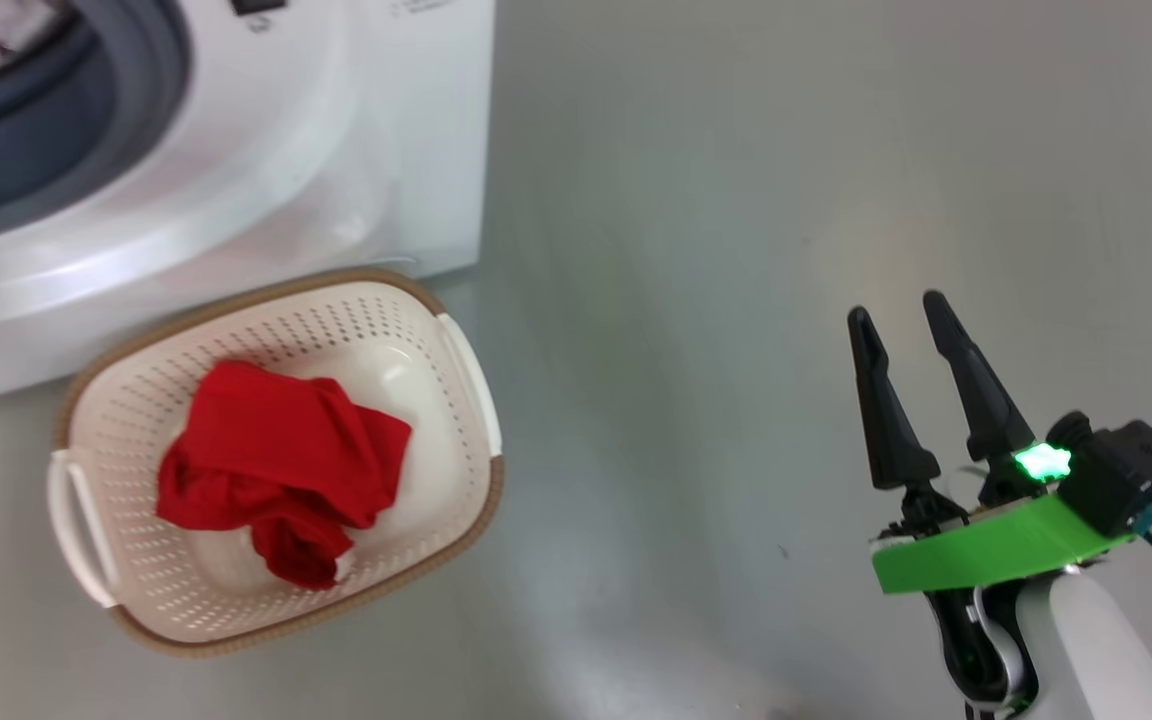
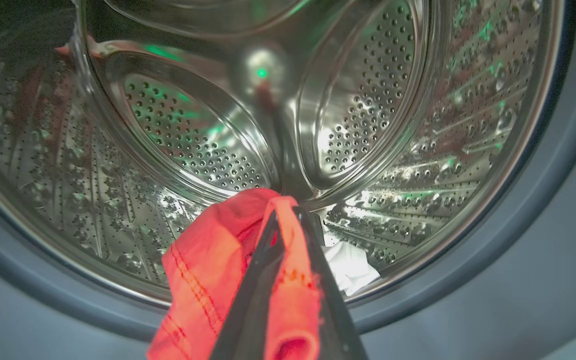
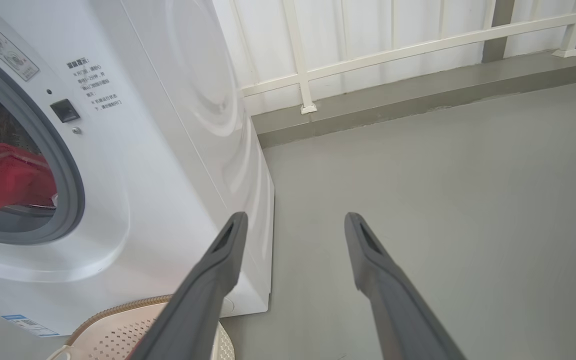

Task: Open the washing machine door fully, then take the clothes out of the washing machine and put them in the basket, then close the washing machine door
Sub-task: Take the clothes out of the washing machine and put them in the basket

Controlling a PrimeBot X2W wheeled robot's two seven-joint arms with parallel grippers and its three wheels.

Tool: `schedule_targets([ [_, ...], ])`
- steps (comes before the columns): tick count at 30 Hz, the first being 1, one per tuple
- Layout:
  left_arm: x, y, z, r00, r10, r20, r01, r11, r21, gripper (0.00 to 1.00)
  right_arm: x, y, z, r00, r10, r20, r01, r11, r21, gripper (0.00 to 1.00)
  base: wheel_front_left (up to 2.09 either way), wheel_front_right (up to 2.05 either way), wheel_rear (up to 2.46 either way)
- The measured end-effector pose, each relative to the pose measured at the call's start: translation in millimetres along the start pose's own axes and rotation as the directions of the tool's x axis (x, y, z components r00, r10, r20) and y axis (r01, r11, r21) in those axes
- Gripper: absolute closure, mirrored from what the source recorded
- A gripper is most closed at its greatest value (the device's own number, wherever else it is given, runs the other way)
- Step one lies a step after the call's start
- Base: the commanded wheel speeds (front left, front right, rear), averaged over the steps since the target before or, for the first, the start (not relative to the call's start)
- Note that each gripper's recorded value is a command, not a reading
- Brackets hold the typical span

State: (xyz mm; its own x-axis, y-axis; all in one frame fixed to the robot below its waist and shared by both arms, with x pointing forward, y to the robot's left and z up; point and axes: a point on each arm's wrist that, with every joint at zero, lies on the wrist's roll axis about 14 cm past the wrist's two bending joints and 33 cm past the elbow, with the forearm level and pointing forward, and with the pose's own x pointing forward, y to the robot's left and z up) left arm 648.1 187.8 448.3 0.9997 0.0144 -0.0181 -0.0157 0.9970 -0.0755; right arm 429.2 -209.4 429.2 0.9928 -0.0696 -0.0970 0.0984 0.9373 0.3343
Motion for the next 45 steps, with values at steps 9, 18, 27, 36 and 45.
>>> schedule_targets([
  [9, -40.7, 11.5, 41.6, 0.994, 0.027, 0.104, -0.017, 0.995, -0.096, 1.0, -13.0, 9.3, 2.6, 1.0, 0.02, 0.002, -0.02, 1.0, 0.011, 0.0, 0.0, 0.0, 0.0],
  [18, -79.6, 31.0, 79.8, 0.972, 0.091, 0.216, -0.054, 0.984, -0.168, 1.0, -17.4, 18.8, 8.6, 0.999, 0.045, 0.019, -0.045, 0.999, 0.022, 0.0, 0.0, 0.0, 0.0],
  [27, -107.7, 31.8, 118.3, 0.936, 0.091, 0.339, -0.028, 0.982, -0.187, 1.0, -14.5, 29.0, 7.3, 0.997, 0.073, 0.019, -0.074, 0.997, 0.032, 0.0, 0.0, 0.0, 0.0],
  [36, -133.2, 25.0, 146.8, 0.894, 0.068, 0.443, 0.017, 0.982, -0.187, 1.0, -14.2, 28.9, 6.4, 0.997, 0.073, 0.017, -0.074, 0.997, 0.032, 0.0, 0.0, 0.0, 0.0],
  [45, -153.5, 7.3, 185.8, 0.823, 0.023, 0.568, 0.083, 0.984, -0.16, 1.0, -11.8, 25.4, 3.4, 0.998, 0.063, 0.011, -0.064, 0.997, 0.031, 0.0, 0.0, 0.0, 0.0],
])
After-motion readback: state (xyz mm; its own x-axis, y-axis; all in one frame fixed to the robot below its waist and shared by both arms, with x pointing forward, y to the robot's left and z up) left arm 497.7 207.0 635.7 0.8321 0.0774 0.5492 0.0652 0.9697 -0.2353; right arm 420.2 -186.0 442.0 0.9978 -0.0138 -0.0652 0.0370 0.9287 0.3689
